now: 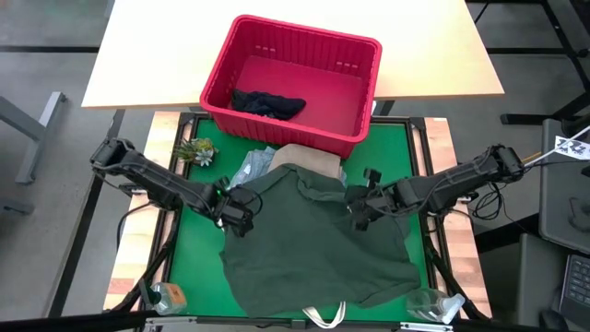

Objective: Fold Laundry from Bin
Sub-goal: Fold the green shirt

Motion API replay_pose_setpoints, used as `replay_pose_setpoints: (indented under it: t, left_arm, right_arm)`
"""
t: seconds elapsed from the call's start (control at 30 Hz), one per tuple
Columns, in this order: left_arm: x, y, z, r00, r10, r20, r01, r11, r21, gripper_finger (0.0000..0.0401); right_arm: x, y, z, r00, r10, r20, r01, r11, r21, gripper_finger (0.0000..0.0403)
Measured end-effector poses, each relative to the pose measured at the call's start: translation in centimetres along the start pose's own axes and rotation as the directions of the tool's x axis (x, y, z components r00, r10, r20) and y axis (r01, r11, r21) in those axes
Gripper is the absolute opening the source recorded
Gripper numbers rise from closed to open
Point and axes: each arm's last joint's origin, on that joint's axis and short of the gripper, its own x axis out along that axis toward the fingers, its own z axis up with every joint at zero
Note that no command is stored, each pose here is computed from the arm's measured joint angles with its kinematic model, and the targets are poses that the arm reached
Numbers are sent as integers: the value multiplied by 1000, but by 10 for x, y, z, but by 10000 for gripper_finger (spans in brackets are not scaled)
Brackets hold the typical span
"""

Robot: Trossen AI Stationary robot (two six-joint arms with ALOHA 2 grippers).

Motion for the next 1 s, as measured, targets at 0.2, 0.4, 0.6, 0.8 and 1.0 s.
replay_pose_setpoints:
  t: [0.2,0.4,0.6,0.8,1.0]
  left_arm:
    - [22,2,-16,1000,11,-3,-11,1000,5,132]
    - [30,6,-24,999,51,-1,-51,999,15,132]
    - [37,7,-28,999,50,17,-51,999,13,132]
    - [43,13,-30,997,80,1,-80,997,5,124]
    - [39,13,-25,996,84,-2,-84,996,1,35]
  right_arm:
    - [4,-9,2,1000,-5,-21,5,1000,29,7]
    - [6,-14,4,999,-1,-33,2,1000,27,8]
    - [7,-14,4,999,-2,-33,3,1000,25,10]
    - [7,-14,4,999,-1,-33,2,1000,24,11]
    - [2,-17,2,999,-4,-36,5,1000,22,11]
